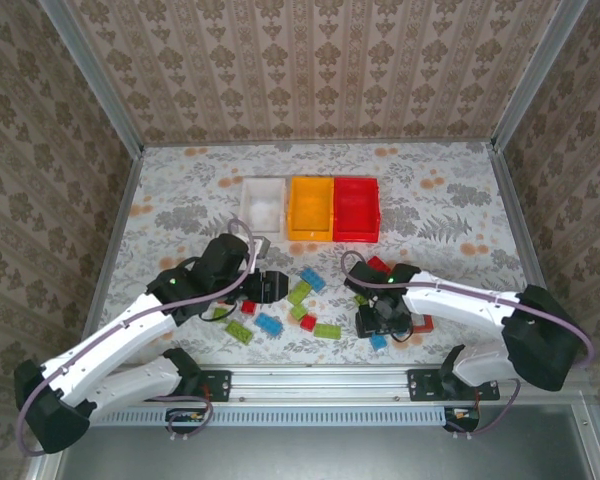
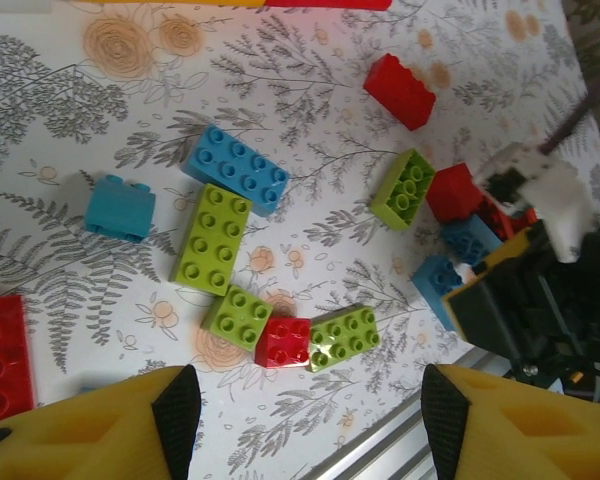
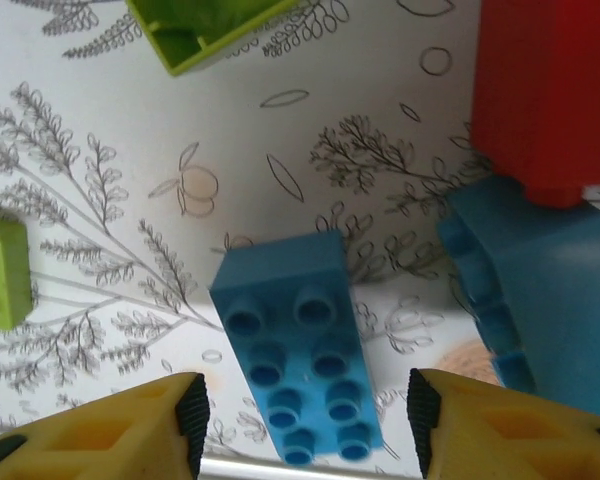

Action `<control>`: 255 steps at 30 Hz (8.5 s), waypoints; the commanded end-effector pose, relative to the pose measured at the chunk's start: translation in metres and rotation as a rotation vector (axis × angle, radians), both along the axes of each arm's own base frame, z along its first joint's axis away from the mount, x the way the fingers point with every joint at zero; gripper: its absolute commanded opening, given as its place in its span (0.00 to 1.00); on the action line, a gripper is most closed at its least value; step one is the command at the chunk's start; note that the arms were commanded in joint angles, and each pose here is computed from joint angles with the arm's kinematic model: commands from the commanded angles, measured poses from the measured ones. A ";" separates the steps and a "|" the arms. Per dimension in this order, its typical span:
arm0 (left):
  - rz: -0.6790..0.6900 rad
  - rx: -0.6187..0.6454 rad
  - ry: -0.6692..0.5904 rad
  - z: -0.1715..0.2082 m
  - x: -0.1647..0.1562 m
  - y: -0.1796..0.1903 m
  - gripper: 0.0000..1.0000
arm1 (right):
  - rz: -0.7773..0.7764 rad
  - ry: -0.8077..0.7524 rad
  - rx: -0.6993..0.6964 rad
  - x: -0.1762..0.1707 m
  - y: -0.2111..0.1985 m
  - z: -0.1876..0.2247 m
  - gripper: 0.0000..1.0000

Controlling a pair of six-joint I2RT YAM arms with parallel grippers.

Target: Sort the legos into containers by color

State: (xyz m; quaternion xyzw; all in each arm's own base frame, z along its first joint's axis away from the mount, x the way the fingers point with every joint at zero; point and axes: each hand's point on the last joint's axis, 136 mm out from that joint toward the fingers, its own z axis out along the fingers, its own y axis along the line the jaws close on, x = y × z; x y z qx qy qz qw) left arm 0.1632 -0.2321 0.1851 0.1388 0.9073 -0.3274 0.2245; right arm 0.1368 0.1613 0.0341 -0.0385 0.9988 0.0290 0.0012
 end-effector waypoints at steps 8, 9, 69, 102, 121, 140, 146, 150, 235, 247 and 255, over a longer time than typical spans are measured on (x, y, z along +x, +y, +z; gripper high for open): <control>-0.056 -0.055 -0.011 0.006 -0.010 -0.007 0.64 | -0.010 0.044 -0.019 -0.002 0.004 -0.025 0.44; -0.053 -0.054 -0.013 0.006 -0.010 -0.006 0.64 | -0.006 0.034 -0.019 0.000 0.005 -0.023 0.40; -0.182 0.148 0.229 -0.053 0.068 -0.217 0.59 | -0.442 -0.513 0.101 0.098 -0.096 0.172 0.59; -0.968 0.373 -0.247 -0.127 -0.023 -0.333 0.58 | -0.634 -0.911 0.243 0.024 -0.156 0.330 0.76; -0.944 0.401 -0.228 -0.150 -0.023 -0.340 0.23 | -0.596 -0.873 0.234 0.032 -0.148 0.324 0.76; -0.513 0.389 -0.370 -0.025 0.086 -0.293 0.01 | -0.506 -0.899 0.198 0.050 -0.141 0.332 0.73; -0.339 0.503 -0.370 0.006 0.143 -0.199 0.01 | -0.368 -0.884 0.244 0.078 -0.111 0.332 0.70; -0.243 0.638 -0.390 0.016 0.179 -0.116 0.01 | -0.216 -0.809 0.339 0.107 -0.063 0.314 0.70; 0.133 0.139 -0.273 0.064 0.175 -0.016 0.75 | -0.645 -0.102 0.223 0.087 0.020 0.072 0.67; -0.153 -0.071 -0.228 0.055 0.031 -0.031 0.80 | -0.938 -0.080 0.187 0.079 0.017 0.012 0.72; -0.170 -0.054 -0.236 0.055 0.023 -0.023 0.79 | -0.955 -0.093 0.142 0.092 0.015 -0.014 0.67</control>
